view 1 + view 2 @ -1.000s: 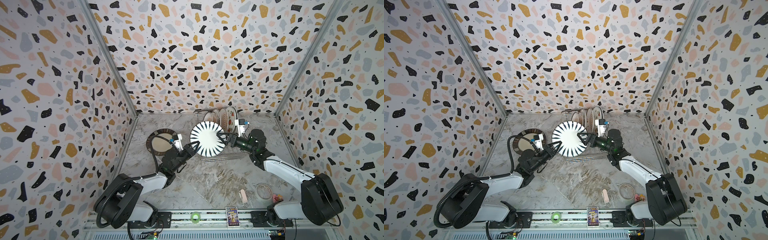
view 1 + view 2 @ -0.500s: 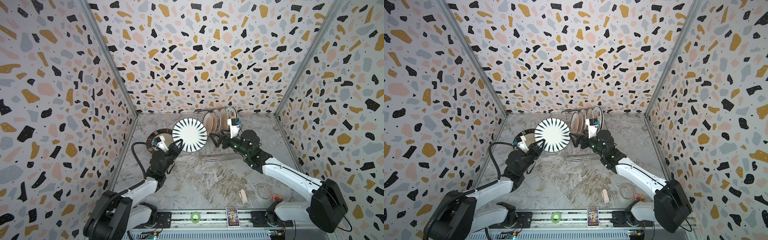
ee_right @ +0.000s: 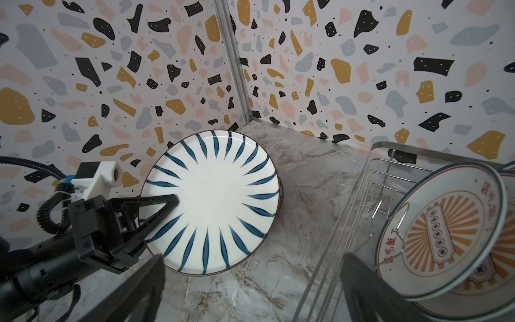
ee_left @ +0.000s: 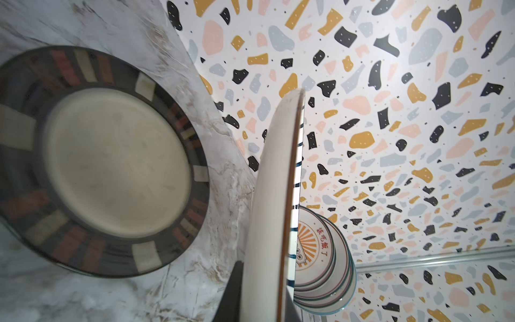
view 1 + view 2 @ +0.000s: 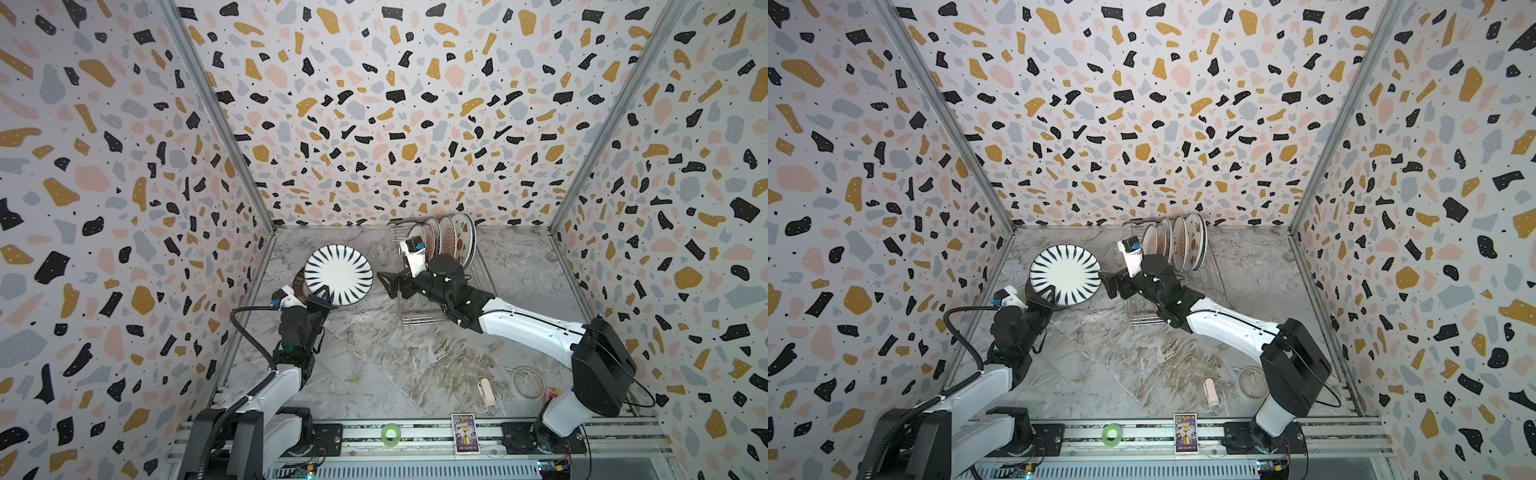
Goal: Unload the plates from the dish rack
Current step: Place the plate on the plate.
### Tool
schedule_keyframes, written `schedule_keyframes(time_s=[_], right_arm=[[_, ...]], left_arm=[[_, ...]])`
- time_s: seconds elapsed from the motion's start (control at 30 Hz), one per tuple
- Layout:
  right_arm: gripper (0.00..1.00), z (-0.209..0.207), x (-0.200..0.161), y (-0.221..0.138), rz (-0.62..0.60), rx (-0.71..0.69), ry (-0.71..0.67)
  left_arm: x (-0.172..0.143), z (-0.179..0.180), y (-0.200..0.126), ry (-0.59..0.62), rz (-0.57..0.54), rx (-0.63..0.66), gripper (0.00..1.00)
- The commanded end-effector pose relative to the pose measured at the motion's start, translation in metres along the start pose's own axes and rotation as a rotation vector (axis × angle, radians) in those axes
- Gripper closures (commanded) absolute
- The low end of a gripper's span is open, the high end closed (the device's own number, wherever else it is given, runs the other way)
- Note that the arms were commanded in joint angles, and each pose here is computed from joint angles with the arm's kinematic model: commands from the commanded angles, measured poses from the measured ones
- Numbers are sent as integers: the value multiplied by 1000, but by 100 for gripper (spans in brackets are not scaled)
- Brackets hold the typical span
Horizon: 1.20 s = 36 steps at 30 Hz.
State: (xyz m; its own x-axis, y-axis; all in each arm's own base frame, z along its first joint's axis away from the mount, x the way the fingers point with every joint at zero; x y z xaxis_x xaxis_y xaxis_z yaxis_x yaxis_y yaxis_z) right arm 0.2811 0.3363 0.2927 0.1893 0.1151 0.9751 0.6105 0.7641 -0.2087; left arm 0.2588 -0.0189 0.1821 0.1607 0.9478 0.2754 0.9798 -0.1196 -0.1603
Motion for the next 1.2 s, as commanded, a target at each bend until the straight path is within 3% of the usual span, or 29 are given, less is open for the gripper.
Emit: schedule_keyframes(time_s=[0.0, 0.4, 0.73, 1.17], right_arm=[[1, 8, 11, 13, 0, -17, -46], [1, 19, -13, 81, 103, 79, -43], [1, 20, -24, 100, 143, 84, -51], [1, 18, -32, 112, 173, 59, -69]], left_arm=[[19, -28, -2, -3, -105, -156, 100], [28, -4, 21, 8, -176, -17, 100], [34, 6, 33, 46, -232, 62, 100], [31, 21, 59, 22, -166, 115, 100]])
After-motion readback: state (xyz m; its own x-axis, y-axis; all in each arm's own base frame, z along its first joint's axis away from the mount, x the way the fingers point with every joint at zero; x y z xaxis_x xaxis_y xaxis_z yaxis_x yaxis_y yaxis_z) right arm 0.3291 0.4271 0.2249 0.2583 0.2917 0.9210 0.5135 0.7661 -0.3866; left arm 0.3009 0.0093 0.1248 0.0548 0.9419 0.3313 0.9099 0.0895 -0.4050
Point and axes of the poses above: each gripper's point midway between its finger pads, its own y axis out along the fingers, its own z axis along the line the jaws close on, x = y × z, the point moved 9 cm from there along -y, back along the fingers, and after that the axes turned 7 degrees about -y, right-handed, at the moved point
